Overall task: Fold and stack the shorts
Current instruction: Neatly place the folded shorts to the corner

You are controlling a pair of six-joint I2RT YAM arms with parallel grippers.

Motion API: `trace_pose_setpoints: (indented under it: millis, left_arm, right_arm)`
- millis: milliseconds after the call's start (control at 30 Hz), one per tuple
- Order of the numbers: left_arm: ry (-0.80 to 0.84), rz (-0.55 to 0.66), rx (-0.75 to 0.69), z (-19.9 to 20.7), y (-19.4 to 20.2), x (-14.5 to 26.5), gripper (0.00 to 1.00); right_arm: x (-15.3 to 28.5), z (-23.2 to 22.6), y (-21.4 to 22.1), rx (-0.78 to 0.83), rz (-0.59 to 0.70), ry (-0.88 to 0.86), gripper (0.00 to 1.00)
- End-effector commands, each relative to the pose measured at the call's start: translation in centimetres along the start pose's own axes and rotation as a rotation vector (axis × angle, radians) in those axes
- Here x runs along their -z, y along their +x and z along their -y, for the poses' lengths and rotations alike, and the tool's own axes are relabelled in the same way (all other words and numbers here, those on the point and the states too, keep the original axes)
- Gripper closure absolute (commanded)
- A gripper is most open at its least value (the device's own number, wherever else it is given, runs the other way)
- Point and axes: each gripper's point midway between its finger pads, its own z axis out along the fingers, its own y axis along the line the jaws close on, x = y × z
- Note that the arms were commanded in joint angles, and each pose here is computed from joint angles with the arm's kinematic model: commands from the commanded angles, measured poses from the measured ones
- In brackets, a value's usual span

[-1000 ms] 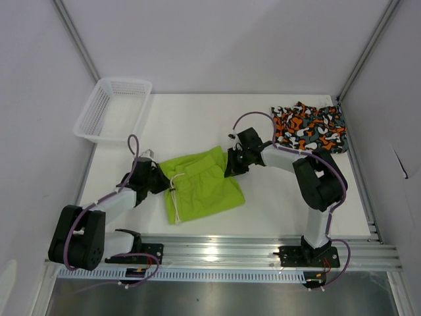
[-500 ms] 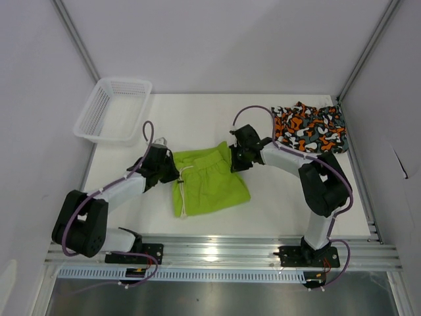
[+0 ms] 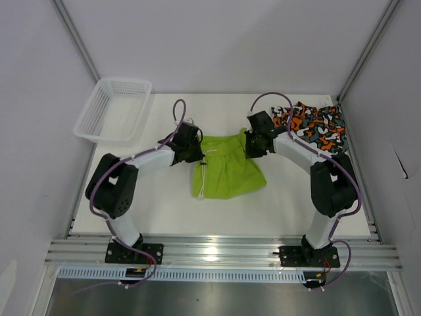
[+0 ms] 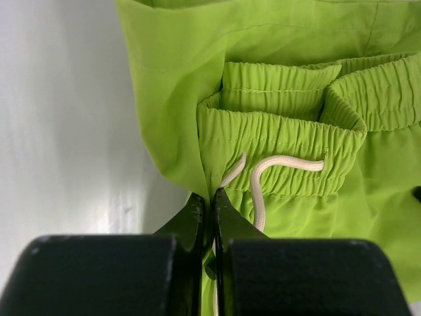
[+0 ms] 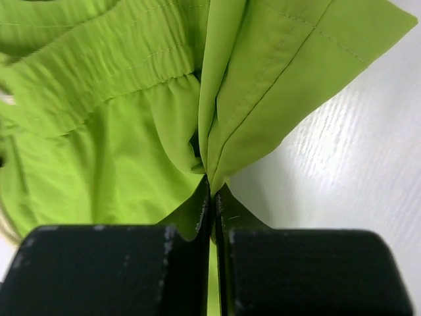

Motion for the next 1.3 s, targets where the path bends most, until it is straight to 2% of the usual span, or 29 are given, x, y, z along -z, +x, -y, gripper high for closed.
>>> trace_pose_setpoints:
  millis: [0, 100, 133, 300, 333, 433, 633, 800, 833, 867, 933, 967, 1000, 1067, 1100, 1233, 1267]
  left_arm:
    - [0.04, 0.037, 0.019, 3.5, -2.4, -0.9, 1.0]
    - [0.035, 0.027, 0.015, 4.4, -2.8, -1.8, 1.0]
    - [0.066, 0.049, 0.017, 5.8, -4.1, -1.5, 1.0]
    - [0.101, 0.035, 0.011, 8.2, -4.8, -2.6, 1.0]
    - [0.139, 0.053, 0.012, 9.9, -6.1, -2.2, 1.0]
    - [0.152, 0.052, 0.008, 11.5, -7.0, -2.7, 1.0]
    - [0.115, 0.06, 0.001, 11.2, -7.7, -2.2, 1.0]
    - [0.068, 0.028, 0.024, 8.2, -8.0, -2.2, 1.0]
    - [0.034, -0.005, 0.033, 6.1, -6.5, -2.7, 1.0]
    - [0.03, 0.006, 0.048, 5.1, -7.1, -2.5, 1.0]
    - [0.011, 0.008, 0.06, 2.7, -6.1, -1.8, 1.0]
    - [0.006, 0.018, 0.06, 2.0, -6.2, -1.4, 1.0]
    - [-0.006, 0.034, 0.069, 0.9, -6.9, -1.0, 1.0]
    - [-0.039, 0.029, 0.066, -1.6, -6.4, -0.4, 1.0]
    - [-0.055, 0.016, 0.06, -2.5, -5.9, -0.4, 1.0]
    - [-0.111, 0.012, 0.025, -4.7, -6.0, 0.2, 1.0]
    - [-0.118, 0.01, 0.019, -5.0, -6.0, 0.2, 1.0]
  right_arm:
    - [0.9, 0.5, -3.5, -0.002, 0.074, 0.012, 1.0]
    - [0.8, 1.6, -4.7, -0.021, 0.083, 0.028, 1.0]
    - [1.0, 1.8, -5.4, -0.022, 0.096, 0.028, 1.0]
    - [1.6, 3.6, -7.5, -0.051, 0.115, 0.041, 1.0]
    - [1.7, 4.1, -7.8, -0.06, 0.117, 0.04, 1.0]
    - [1.9, 4.4, -8.8, -0.066, 0.126, 0.031, 1.0]
    - [0.1, 4.0, -7.8, -0.06, 0.073, -0.004, 1.0]
    - [-1.7, 1.3, -6.6, -0.012, 0.019, -0.068, 1.0]
    - [-2.0, 0.6, -6.1, 0.025, -0.001, -0.078, 1.0]
    - [-2.2, 0.0, -5.8, 0.047, -0.01, -0.084, 1.0]
    - [-2.6, -0.7, -5.5, 0.07, -0.024, -0.076, 0.93]
    - [-2.5, -0.4, -5.7, 0.056, -0.016, -0.067, 0.83]
    - [-2.4, 0.0, -6.0, 0.04, -0.007, -0.063, 0.64]
    - [-1.9, 1.4, -7.2, -0.008, 0.023, -0.052, 0.54]
    - [-1.7, 2.0, -7.4, -0.018, 0.022, -0.032, 0.46]
    - [-0.8, 5.8, -9.4, -0.046, 0.055, 0.111, 0.36]
    - [-0.6, 7.6, -10.4, -0.046, 0.087, 0.216, 0.27]
